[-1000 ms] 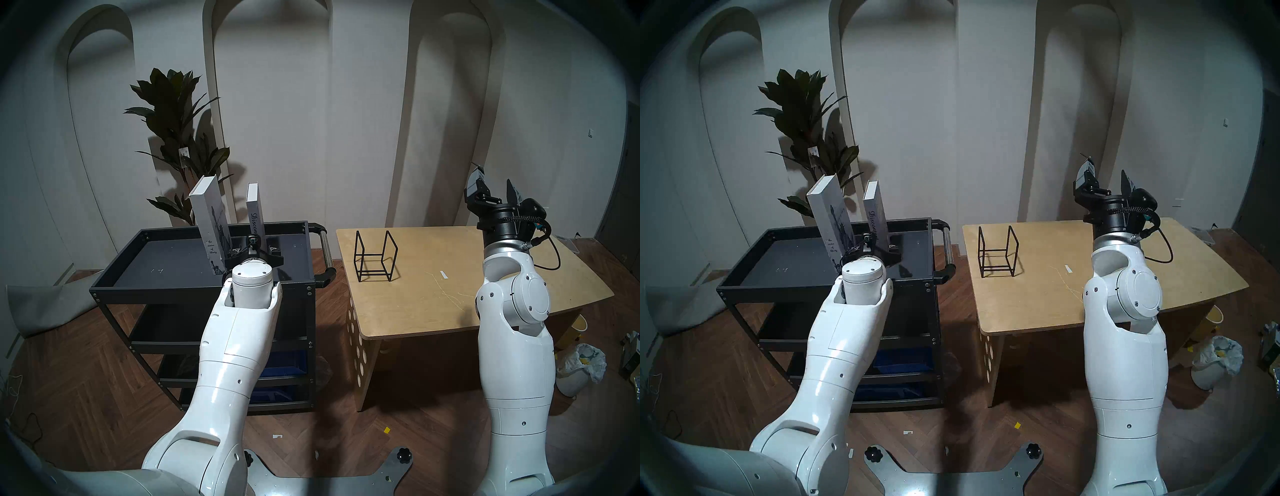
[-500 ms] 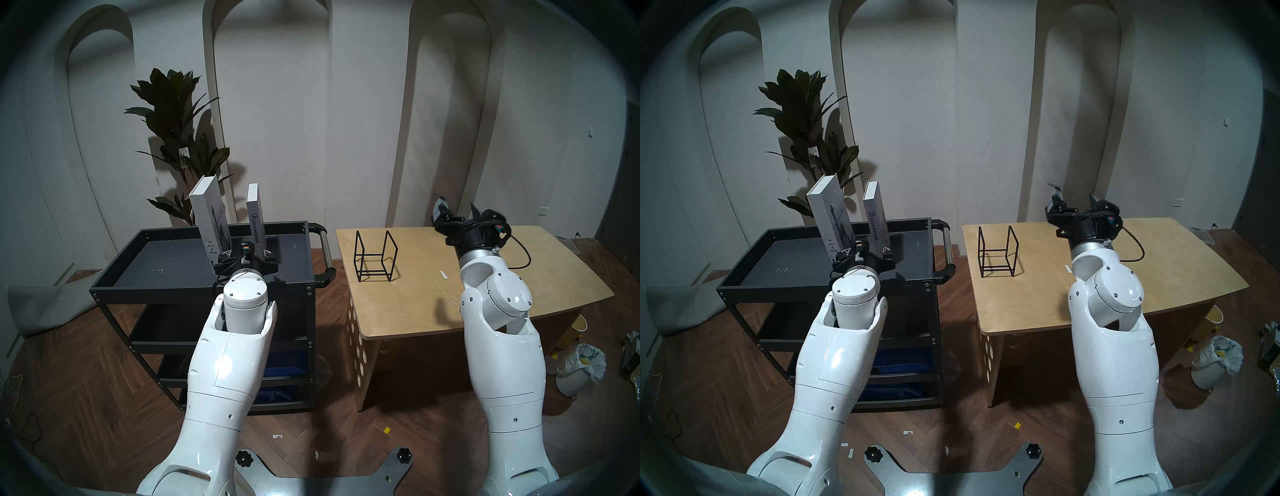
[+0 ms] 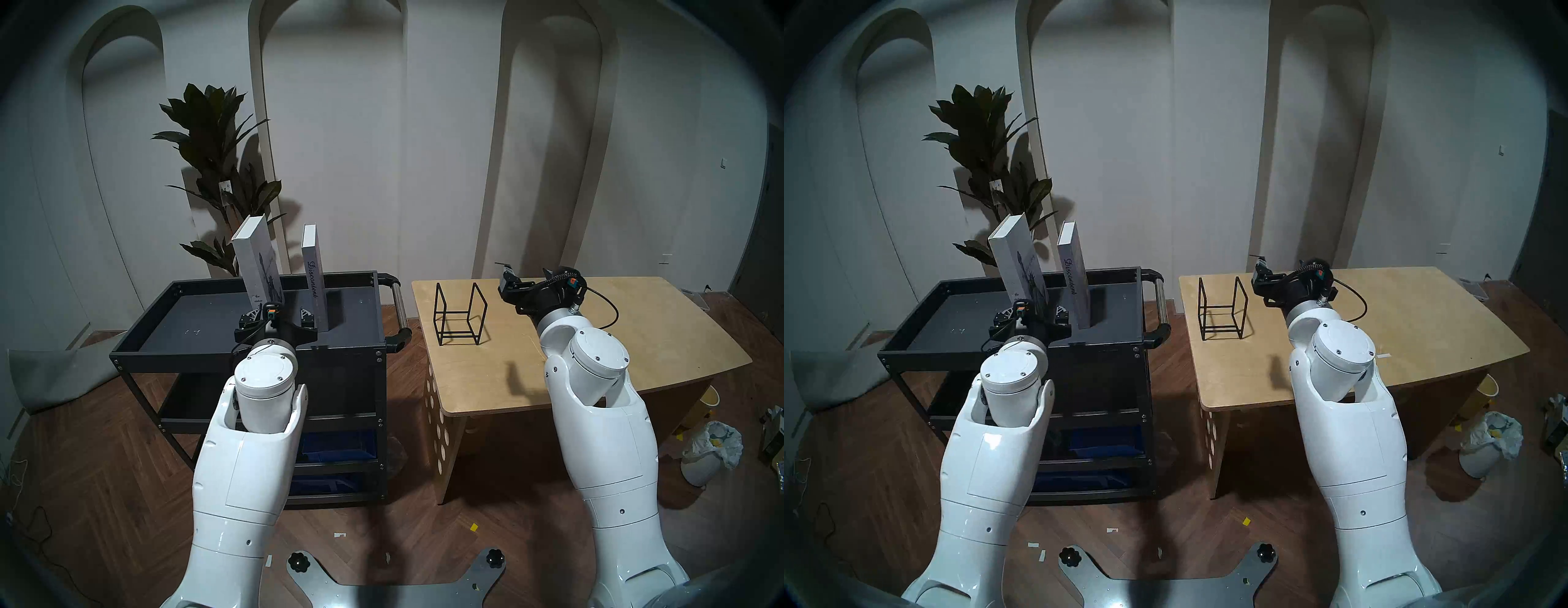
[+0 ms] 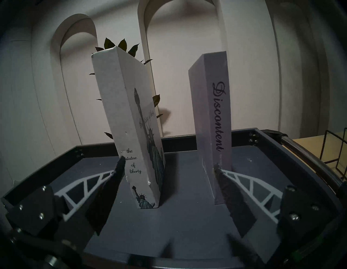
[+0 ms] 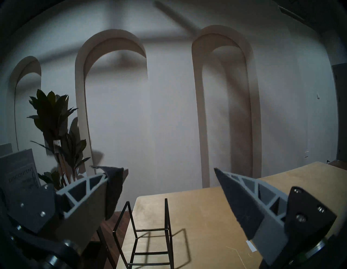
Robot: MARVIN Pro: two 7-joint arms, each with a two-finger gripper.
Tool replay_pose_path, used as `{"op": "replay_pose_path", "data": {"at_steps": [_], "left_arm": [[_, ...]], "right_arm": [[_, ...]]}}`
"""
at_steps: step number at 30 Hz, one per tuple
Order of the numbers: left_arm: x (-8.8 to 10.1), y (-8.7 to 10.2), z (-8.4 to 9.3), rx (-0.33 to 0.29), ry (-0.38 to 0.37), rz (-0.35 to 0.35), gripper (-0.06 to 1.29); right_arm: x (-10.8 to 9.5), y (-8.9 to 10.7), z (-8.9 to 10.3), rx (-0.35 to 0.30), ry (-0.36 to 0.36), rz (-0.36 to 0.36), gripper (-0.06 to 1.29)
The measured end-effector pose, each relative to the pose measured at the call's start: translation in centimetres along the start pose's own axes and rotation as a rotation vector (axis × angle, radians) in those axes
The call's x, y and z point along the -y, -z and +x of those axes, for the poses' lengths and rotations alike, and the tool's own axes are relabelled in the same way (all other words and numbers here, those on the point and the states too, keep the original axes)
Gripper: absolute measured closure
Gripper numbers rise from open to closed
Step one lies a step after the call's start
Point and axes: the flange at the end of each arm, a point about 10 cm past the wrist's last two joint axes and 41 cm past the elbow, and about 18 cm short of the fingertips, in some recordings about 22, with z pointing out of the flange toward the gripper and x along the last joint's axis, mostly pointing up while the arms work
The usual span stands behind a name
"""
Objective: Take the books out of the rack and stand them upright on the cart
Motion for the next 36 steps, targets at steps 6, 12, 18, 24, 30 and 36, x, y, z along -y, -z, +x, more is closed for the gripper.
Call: {"op": "replay_pose_path", "data": {"at_steps": [6, 12, 18, 24, 30, 36], "left_arm": [[1.5, 1.4, -0.1, 0.011, 0.016, -0.047, 0.02], [2.8, 2.0, -0.4, -0.011, -0.002, -0.042, 0.02], [3.8, 1.3, -0.9, -0.061, -0.041, -0.021, 0.02], [4.6, 0.6, -1.0, -0.079, -0.06, -0.013, 0.02], [5.4, 0.5, -0.4, -0.099, -0.059, -0.02, 0.02], [6.3, 0.9, 0.5, -0.115, -0.039, -0.038, 0.02]], "right_arm": [[0.6, 0.1, -0.7, -0.016, -0.024, 0.109, 0.0], [0.5, 0.3, -2.2, -0.013, -0.042, 0.15, 0.0], [0.4, 0.6, -2.7, -0.005, -0.058, 0.155, 0.0], [1.5, 1.1, -3.1, 0.019, -0.073, 0.188, 0.0], [2.9, 2.0, -3.8, -0.009, -0.035, 0.225, 0.0], [3.3, 2.8, -3.8, -0.072, -0.006, 0.224, 0.0]]}}
